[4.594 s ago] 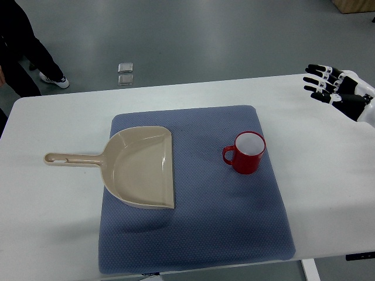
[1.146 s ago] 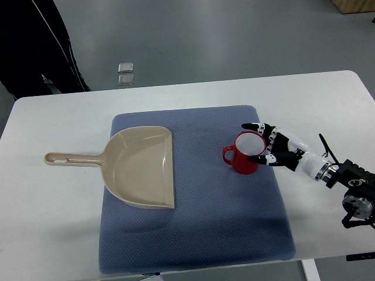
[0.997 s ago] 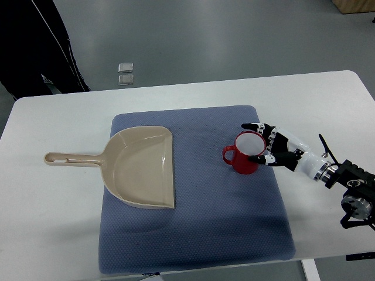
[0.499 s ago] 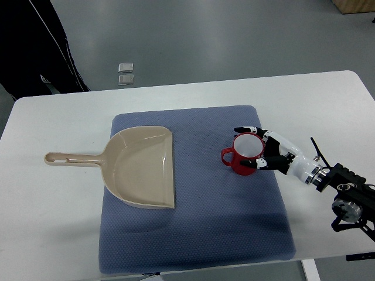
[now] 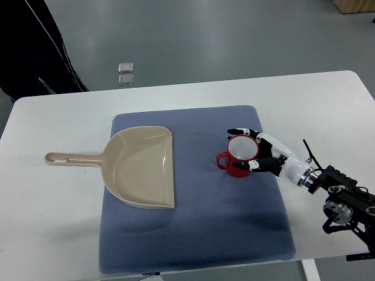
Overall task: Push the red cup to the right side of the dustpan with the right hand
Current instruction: 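Cup the right hand fingers around the red mug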
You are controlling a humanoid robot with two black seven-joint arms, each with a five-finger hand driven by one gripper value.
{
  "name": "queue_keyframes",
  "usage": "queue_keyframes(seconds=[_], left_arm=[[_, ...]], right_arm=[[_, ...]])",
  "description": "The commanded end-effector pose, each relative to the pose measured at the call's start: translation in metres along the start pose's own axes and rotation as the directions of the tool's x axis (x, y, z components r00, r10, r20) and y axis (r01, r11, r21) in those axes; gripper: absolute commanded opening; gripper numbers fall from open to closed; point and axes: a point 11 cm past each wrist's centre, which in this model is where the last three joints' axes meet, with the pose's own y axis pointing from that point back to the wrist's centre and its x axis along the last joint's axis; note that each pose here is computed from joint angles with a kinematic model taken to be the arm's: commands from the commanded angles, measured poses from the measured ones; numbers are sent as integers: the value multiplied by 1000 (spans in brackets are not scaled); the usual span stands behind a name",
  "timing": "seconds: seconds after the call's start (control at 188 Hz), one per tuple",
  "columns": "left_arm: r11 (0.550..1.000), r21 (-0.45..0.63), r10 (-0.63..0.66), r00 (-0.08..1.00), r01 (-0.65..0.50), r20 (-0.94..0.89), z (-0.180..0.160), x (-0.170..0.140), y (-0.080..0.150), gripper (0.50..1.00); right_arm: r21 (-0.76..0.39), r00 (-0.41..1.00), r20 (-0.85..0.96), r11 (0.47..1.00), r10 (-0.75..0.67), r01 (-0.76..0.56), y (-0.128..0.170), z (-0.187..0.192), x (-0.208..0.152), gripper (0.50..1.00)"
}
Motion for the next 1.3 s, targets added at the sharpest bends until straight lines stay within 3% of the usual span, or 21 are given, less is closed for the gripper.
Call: queue_keyframes(seconds=[0.0, 1.294], left_arm=[[1000, 0, 0, 1000, 0, 0, 0, 0, 0, 1000], [1000, 0, 0, 1000, 0, -1, 0, 0, 0, 1000]], right_arm=[[2, 1000, 6, 1000, -1, 1, -1, 1, -2, 932], [-7, 1000, 17, 1000, 7, -7, -5, 10, -13, 934]])
